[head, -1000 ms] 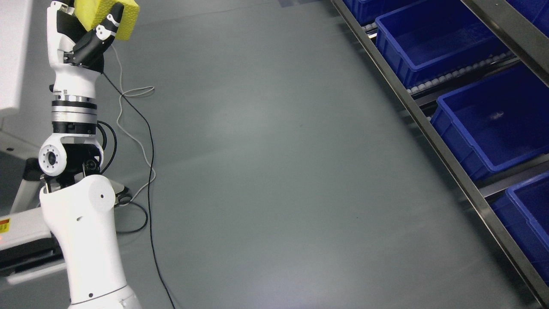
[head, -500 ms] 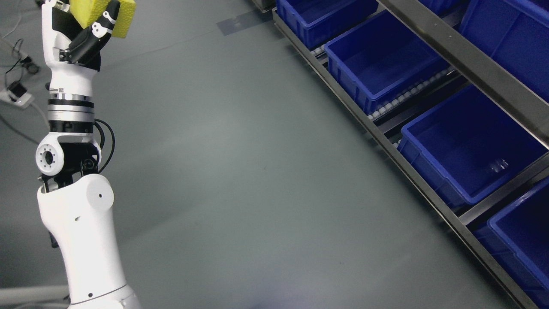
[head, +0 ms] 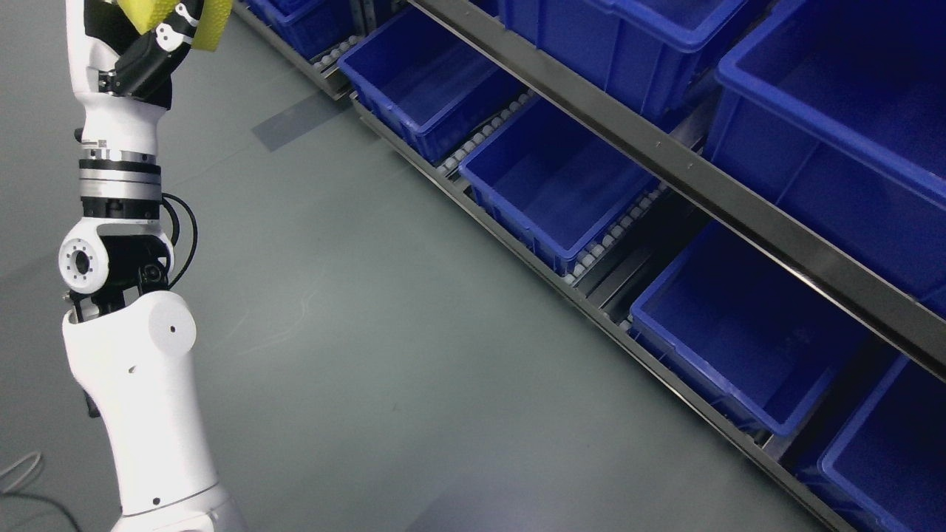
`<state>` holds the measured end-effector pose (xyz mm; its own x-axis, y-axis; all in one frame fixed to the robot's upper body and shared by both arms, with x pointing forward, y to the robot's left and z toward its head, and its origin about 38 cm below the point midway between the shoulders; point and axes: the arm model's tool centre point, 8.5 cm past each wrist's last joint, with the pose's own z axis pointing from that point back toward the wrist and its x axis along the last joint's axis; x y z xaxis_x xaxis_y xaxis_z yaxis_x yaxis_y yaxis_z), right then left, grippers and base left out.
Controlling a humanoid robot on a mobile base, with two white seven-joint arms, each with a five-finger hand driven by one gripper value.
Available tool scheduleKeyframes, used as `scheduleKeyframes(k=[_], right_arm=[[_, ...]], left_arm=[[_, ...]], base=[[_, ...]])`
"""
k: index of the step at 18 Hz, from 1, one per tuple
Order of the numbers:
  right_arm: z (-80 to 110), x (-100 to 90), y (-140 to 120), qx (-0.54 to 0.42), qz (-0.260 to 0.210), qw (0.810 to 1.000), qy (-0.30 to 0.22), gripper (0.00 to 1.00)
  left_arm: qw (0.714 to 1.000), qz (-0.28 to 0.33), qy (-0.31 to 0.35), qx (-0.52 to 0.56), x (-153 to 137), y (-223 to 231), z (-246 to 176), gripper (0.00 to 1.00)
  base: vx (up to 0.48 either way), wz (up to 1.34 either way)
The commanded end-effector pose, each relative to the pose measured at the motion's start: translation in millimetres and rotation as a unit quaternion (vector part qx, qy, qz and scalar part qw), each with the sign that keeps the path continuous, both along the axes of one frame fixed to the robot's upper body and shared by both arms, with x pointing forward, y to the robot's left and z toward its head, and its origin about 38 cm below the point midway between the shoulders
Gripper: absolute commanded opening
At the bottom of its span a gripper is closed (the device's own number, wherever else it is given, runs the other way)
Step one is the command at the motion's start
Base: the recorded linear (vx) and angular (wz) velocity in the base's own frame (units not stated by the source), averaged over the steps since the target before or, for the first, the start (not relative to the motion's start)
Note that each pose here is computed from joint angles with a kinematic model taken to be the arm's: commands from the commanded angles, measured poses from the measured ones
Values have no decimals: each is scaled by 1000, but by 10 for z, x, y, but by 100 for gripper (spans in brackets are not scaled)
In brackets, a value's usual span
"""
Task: Move yellow foam block to right shelf middle
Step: 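Hold the cube raised in the left hand while turning toward the bin shelf, then extend the left hand over the middle blue bin, then open the left hand to drop the cube into the bin, withdraw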
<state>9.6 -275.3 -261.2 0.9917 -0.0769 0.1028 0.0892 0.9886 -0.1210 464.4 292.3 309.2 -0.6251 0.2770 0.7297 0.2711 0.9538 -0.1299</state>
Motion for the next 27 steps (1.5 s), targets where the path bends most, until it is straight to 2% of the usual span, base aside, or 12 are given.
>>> scheduleKeyframes(k=[1, 6, 9, 12, 16, 20, 22, 23, 24, 27], right_arm=[[11, 50, -117, -9, 2, 1000, -7, 100], [11, 50, -117, -9, 2, 1000, -7, 100], [11, 50, -117, -9, 2, 1000, -7, 100], [11, 50, -117, -9, 2, 1000, -7, 100], [11, 50, -117, -9, 2, 1000, -7, 100], [11, 49, -117, -9, 2, 1000, -7, 100], [11, 50, -117, -9, 2, 1000, -7, 100], [11, 50, -117, -9, 2, 1000, -7, 100], [11, 50, -117, -9, 2, 1000, -7, 100], [11, 50, -117, -9, 2, 1000, -7, 100]], left_arm=[[997, -66, -7, 49, 109, -441, 316, 36], [974, -175, 27, 138, 239, -1277, 850, 35], [948, -170, 30, 268, 240, -1571, 962, 35], [924, -145, 46, 352, 276, -1562, 938, 35], [860, -96, 114, 488, 474, -1251, 563, 36], [847, -100, 149, 500, 529, -1178, 286, 37], [842, -109, 150, 506, 514, -1232, 237, 45], [840, -113, 147, 510, 500, -1289, 225, 53], [837, -121, 143, 515, 486, -1383, 214, 67], [839, -121, 126, 515, 472, -1476, 345, 91]], base=[[592, -470], [515, -470], [373, -431], [327, -442], [227, -385], [155, -266], [111, -178], [109, -167], [57, -106], [42, -51]])
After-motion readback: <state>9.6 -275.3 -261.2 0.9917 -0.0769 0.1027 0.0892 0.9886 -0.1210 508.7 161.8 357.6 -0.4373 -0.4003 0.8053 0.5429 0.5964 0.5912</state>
